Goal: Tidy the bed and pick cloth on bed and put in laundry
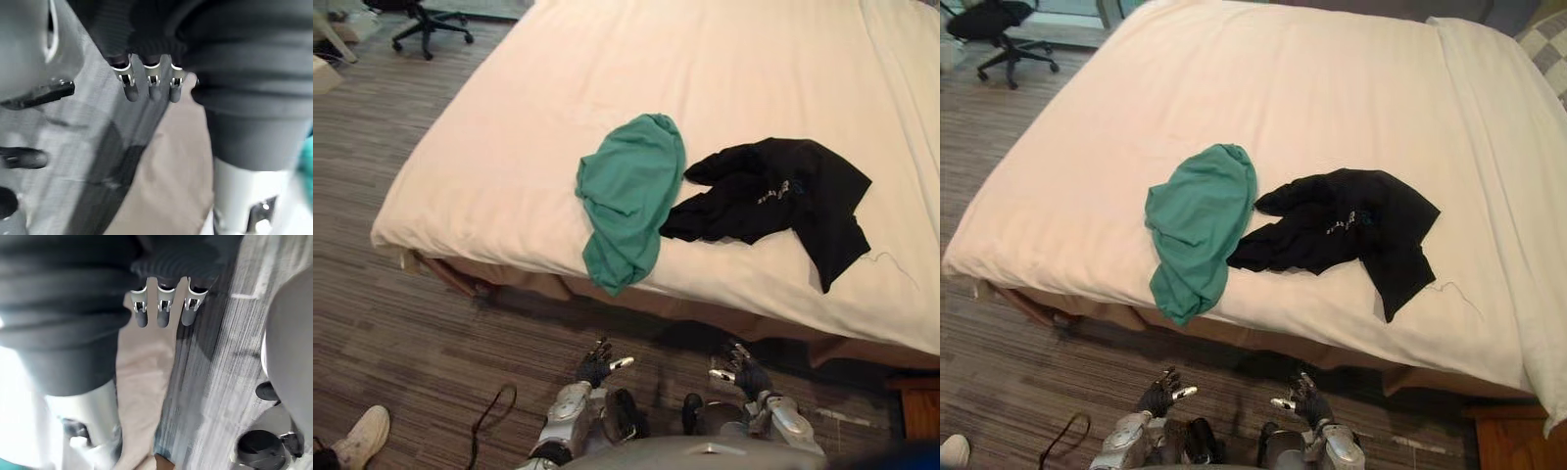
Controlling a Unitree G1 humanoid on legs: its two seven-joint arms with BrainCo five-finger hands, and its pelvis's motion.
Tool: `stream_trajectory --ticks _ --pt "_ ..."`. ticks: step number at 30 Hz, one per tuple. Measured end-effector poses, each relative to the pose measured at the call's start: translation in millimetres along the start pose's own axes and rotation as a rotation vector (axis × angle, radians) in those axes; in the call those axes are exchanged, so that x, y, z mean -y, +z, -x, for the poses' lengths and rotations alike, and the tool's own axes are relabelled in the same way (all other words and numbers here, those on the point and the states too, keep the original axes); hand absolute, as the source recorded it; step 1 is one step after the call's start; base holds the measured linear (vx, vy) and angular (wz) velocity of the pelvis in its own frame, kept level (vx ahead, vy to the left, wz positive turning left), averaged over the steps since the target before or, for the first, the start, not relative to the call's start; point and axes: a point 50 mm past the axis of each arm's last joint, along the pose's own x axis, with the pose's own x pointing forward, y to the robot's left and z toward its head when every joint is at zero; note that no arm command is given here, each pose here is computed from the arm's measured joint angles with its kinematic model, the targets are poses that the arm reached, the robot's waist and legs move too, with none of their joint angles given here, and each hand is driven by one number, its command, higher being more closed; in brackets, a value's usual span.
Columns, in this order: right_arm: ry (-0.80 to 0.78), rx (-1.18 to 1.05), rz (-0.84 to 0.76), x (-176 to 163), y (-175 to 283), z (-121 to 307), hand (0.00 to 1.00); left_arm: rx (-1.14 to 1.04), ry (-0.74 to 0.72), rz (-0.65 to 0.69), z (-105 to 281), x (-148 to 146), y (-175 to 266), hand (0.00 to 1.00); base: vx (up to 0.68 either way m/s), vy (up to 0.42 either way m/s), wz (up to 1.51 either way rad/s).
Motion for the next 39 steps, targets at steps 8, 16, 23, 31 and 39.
stream_trajectory --ticks 8,16,23,31,39 --pt "-0.084 0.025 -0.247 2.5 -7.6 4.1 0.00 0.027 0.063 0.103 8.5 -17.2 -7.2 0.00 0.03 0.167 -0.23" --pt "-0.058 0.010 -0.247 -8.8 -13.4 5.0 0.00 -0.059 0.102 0.144 15.8 -22.0 -25.9 0.00 0.05 0.050 -0.71" --pt "-0.056 -0.011 -0.192 -2.5 -15.1 6.2 0.00 -0.087 0.093 0.165 16.8 -14.5 -32.4 0.00 -0.04 -0.041 -0.20" --pt "-0.061 0.008 -0.193 0.8 -2.9 -0.2 0.00 -0.052 0.114 0.201 14.1 -13.2 -26.0 0.00 -0.07 -0.103 0.01" --pt "-0.312 0.099 -0.472 41.6 -6.8 15.4 0.00 -0.045 0.260 0.459 19.5 -29.2 -32.3 0.00 0.01 -0.050 0.09"
